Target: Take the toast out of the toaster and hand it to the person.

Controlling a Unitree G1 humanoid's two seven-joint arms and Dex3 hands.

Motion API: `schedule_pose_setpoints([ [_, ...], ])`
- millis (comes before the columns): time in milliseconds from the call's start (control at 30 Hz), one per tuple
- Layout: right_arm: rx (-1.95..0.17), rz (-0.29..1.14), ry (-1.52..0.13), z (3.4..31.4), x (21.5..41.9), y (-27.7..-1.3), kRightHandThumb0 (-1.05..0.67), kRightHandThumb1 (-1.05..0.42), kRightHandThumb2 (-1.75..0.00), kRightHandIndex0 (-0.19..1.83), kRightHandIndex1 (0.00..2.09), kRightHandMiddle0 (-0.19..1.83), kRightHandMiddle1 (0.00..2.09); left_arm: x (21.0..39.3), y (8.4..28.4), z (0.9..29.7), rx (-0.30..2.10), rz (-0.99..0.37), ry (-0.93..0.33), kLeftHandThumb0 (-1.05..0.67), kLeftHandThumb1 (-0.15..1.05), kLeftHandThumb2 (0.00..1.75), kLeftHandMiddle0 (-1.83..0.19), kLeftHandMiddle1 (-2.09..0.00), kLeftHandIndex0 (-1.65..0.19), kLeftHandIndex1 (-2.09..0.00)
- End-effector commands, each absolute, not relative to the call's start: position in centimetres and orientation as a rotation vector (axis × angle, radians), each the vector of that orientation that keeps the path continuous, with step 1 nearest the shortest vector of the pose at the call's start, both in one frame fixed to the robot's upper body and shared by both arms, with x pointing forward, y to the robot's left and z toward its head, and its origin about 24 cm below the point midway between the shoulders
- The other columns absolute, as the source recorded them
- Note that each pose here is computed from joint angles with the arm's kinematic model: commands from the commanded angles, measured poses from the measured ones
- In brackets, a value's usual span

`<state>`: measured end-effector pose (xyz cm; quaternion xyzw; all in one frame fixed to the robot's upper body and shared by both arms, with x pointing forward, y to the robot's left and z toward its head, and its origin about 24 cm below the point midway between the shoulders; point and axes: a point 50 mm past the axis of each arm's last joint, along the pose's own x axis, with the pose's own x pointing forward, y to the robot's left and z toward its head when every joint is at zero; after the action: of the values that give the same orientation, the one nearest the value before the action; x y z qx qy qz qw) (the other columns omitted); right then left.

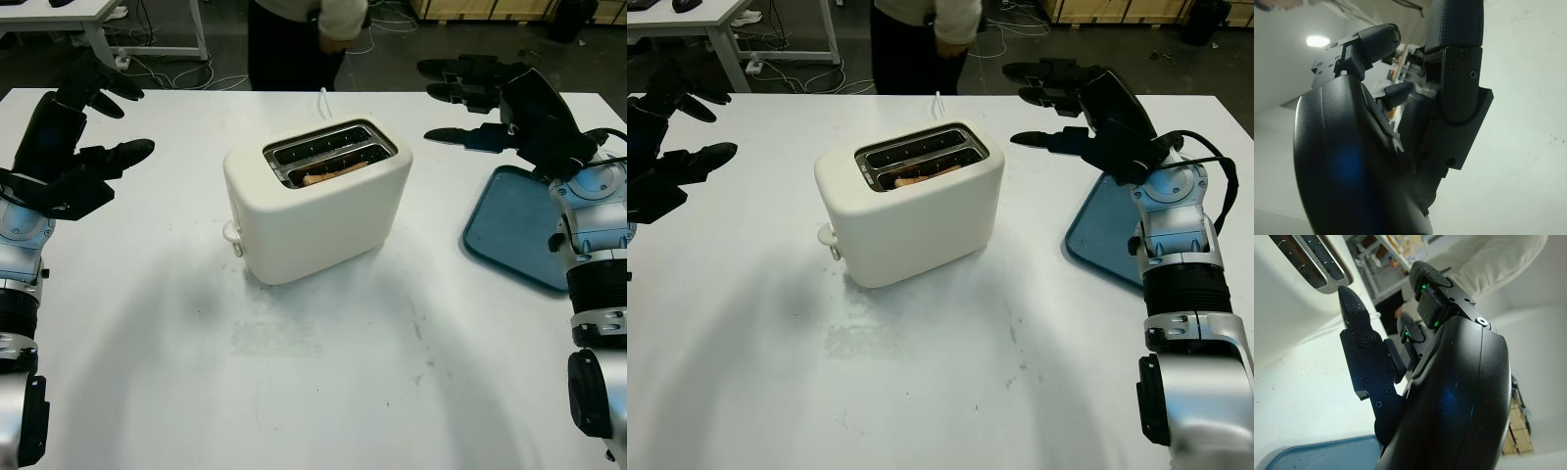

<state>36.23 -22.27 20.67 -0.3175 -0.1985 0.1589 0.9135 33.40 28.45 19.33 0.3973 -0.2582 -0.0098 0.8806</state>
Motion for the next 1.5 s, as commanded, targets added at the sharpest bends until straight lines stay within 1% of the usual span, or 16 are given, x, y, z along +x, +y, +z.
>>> schedule_pose_setpoints([
  [0, -0.644, 0.317, -0.406, 20.53, 36.25, -22.37, -0.27, -0.78, 0.00, 0.57, 0.00, 0.55, 0.00, 33.40, 28.35, 19.59, 0.822, -0.016, -0.555, -1.05, 0.92, 0.43, 0.00, -1.70, 0.00, -1.56],
  [233, -0.660, 0.313, -0.403, 20.42, 36.16, -22.31, -0.26, -0.79, 0.00, 0.57, 0.00, 0.55, 0.00, 33.42, 28.37, 19.48, 0.815, -0.019, -0.554, -1.05, 0.92, 0.40, 0.00, -1.71, 0.00, -1.56],
  [333, -0.624, 0.327, -0.393, 20.32, 36.19, -22.21, -0.22, -0.79, 0.00, 0.53, 0.00, 0.53, 0.00, 33.41, 28.37, 19.46, 0.815, -0.019, -0.554, -1.05, 0.92, 0.40, 0.00, -1.71, 0.00, -1.56],
  [533, -0.651, 0.316, -0.405, 20.55, 36.16, -22.23, -0.28, -0.78, 0.00, 0.56, 0.02, 0.54, 0.01, 33.36, 28.41, 19.37, 0.807, -0.013, -0.554, -1.05, 0.92, 0.40, 0.00, -1.71, 0.00, -1.56],
  [733, -0.627, 0.327, -0.409, 20.67, 36.13, -22.38, -0.25, -0.78, 0.00, 0.55, 0.01, 0.54, 0.01, 33.37, 28.37, 19.38, 0.809, -0.015, -0.558, -1.05, 0.92, 0.40, 0.00, -1.70, 0.00, -1.55],
  [1233, -0.645, 0.324, -0.421, 21.04, 36.04, -22.22, -0.22, -0.77, 0.00, 0.57, 0.02, 0.55, 0.01, 33.44, 28.28, 19.48, 0.813, -0.016, -0.564, -1.05, 0.92, 0.42, 0.00, -1.69, 0.00, -1.54],
  [1467, -0.645, 0.325, -0.421, 20.96, 36.06, -22.29, -0.24, -0.77, 0.00, 0.57, 0.02, 0.56, 0.01, 33.46, 28.31, 19.46, 0.816, -0.011, -0.554, -1.05, 0.92, 0.42, 0.00, -1.70, 0.00, -1.55],
])
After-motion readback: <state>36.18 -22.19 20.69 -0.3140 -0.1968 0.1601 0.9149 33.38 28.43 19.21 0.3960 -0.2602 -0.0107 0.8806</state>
